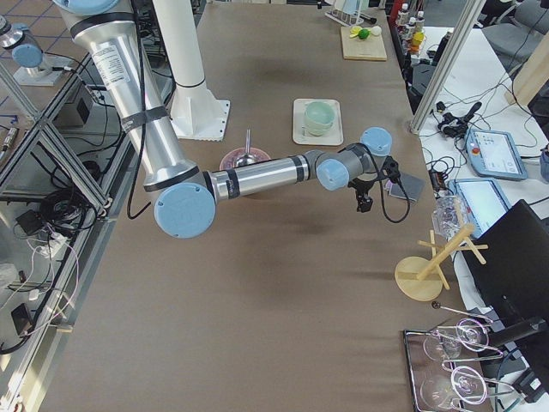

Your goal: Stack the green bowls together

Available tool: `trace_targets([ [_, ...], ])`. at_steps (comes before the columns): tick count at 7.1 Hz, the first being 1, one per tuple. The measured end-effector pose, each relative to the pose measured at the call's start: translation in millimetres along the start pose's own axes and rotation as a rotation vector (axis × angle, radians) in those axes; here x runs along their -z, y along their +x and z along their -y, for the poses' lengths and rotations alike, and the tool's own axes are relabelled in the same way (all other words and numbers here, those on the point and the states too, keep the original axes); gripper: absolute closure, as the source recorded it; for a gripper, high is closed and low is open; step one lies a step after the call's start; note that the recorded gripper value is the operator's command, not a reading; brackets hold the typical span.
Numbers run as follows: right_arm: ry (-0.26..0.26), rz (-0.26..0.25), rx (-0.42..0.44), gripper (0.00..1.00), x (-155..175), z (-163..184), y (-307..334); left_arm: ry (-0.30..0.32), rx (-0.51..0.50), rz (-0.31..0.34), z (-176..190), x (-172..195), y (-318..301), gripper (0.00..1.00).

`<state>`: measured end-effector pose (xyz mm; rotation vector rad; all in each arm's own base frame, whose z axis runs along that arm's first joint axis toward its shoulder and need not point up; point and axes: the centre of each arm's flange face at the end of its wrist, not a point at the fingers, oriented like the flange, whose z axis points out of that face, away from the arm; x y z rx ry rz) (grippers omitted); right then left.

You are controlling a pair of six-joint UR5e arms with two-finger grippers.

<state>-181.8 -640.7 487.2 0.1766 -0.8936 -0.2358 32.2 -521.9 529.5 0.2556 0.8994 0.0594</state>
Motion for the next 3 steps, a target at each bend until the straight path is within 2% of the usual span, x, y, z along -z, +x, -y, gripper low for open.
trace_targets([
  [2, 0.004, -0.004, -0.044, 0.0, 10, -17, 30, -0.004, 0.0, 0.0, -1, -2, 1, 0.01],
  [3, 0.012, -0.013, -0.11, 0.0, 24, -47, 76, -0.01, 0.007, 0.002, -4, -3, -3, 0.01],
])
